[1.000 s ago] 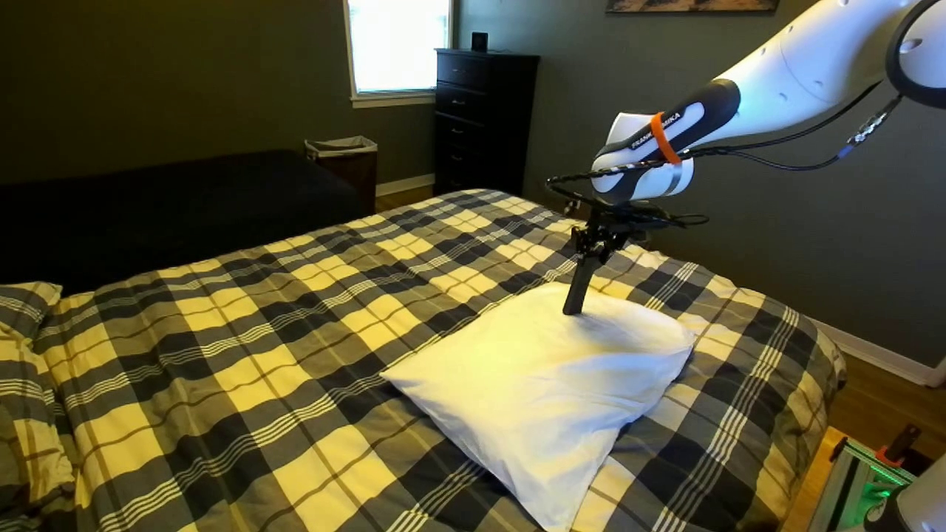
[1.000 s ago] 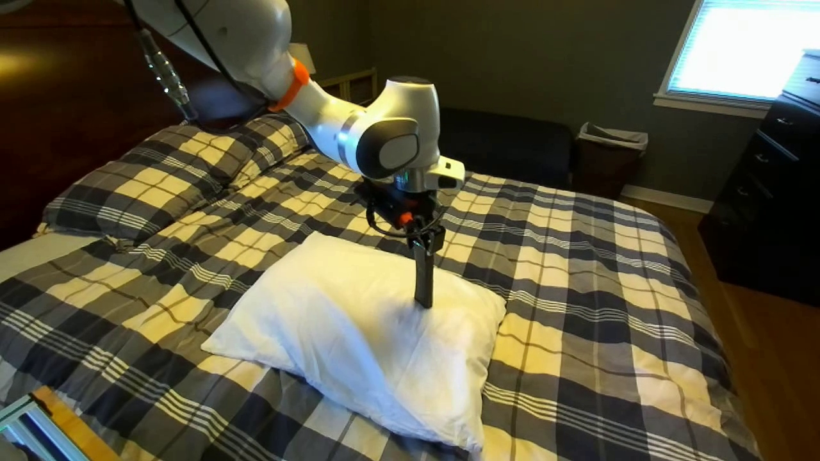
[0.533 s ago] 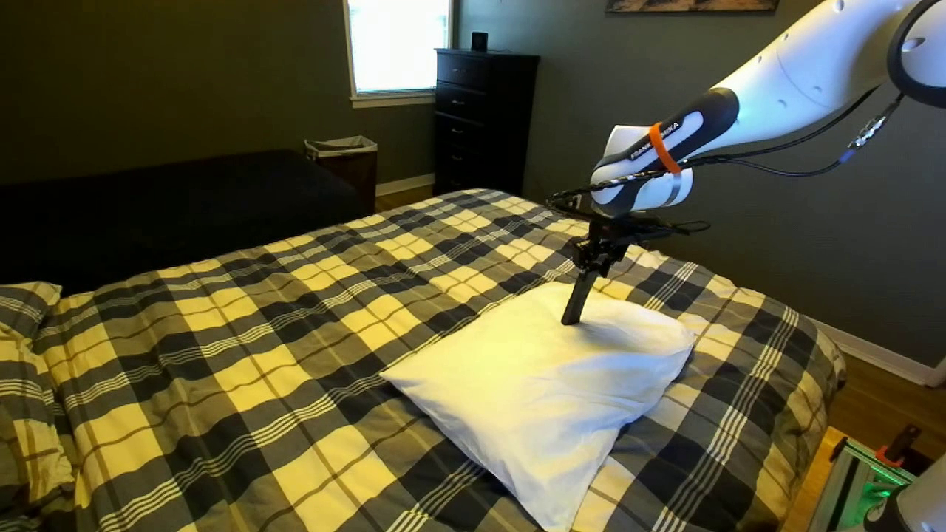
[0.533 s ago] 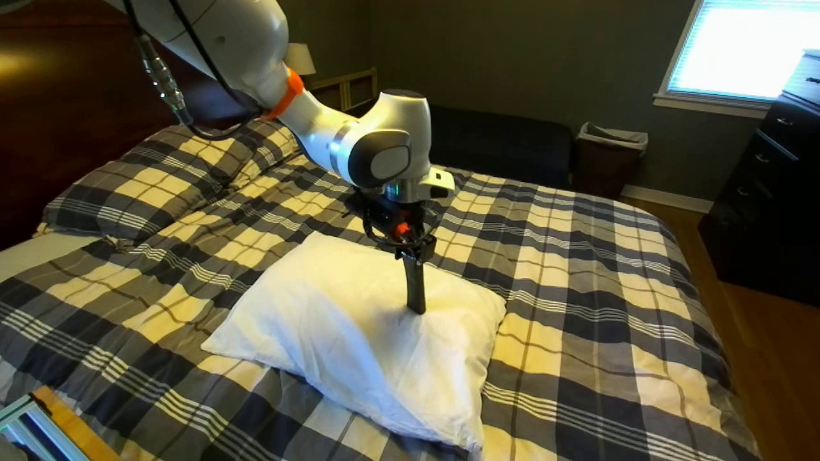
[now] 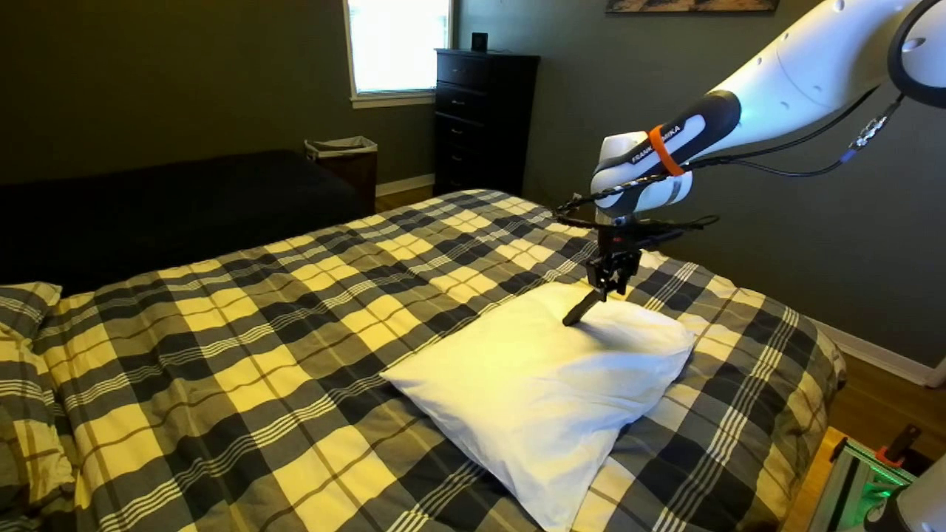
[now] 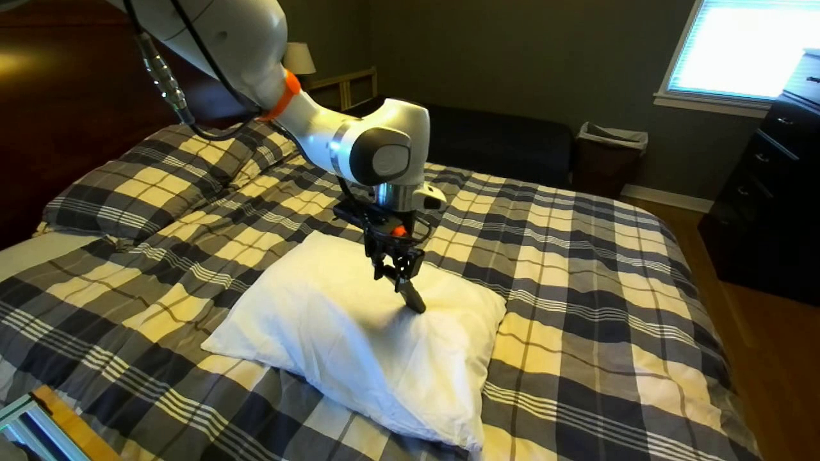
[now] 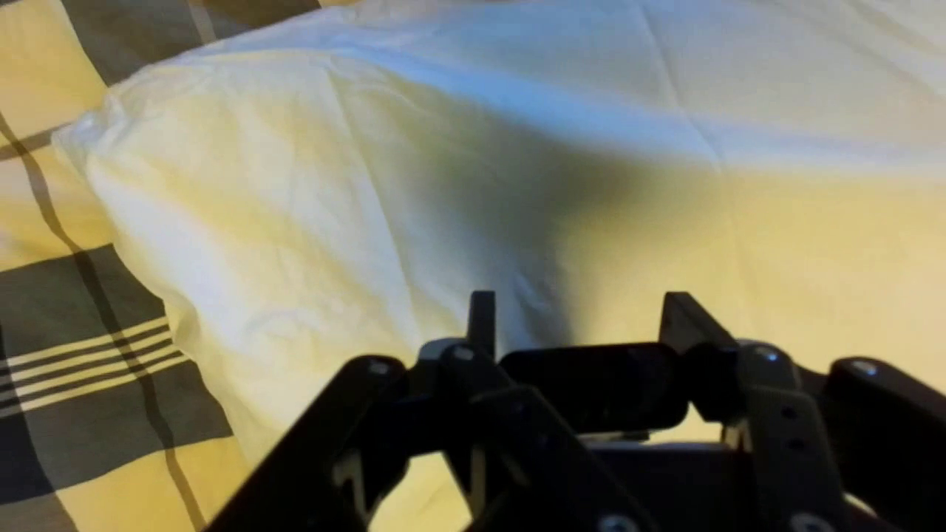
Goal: Put the remote on the pillow
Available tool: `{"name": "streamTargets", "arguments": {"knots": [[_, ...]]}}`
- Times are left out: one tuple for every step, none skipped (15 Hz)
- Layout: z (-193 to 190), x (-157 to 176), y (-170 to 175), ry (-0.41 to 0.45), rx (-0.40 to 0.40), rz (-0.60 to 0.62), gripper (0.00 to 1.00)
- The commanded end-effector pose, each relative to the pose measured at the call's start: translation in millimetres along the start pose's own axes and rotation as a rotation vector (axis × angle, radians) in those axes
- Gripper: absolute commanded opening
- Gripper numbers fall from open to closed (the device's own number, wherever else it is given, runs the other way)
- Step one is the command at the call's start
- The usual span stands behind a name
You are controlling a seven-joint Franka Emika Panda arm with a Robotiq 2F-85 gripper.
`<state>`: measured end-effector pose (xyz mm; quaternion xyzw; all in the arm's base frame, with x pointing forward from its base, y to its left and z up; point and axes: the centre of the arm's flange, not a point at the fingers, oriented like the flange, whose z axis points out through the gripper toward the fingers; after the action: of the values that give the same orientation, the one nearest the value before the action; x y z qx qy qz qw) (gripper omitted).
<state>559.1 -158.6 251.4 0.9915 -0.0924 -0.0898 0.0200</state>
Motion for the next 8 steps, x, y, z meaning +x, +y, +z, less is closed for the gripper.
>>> {"name": "streamTargets", "arguments": {"knots": [[-2, -4, 5, -0.108, -0.038, -0.010, 0.69], [-3, -5, 7, -0.131, -0.040, -0.015, 0.84], [-4, -5, 9, -0.143, -0.043, -0.006, 0.91], [-6, -6, 10, -0.158, -0.045, -0.005, 0.97], [-8, -6, 11, -0.166, -0.047, -0.004, 1.00], [-10, -6, 12, -0.167, -0.048, -0.002, 1.00], [-13, -6, 13, -0.161, -0.046, 0.000, 1.00], [-15, -5, 14, -0.149, -0.044, 0.006, 1.00]]}}
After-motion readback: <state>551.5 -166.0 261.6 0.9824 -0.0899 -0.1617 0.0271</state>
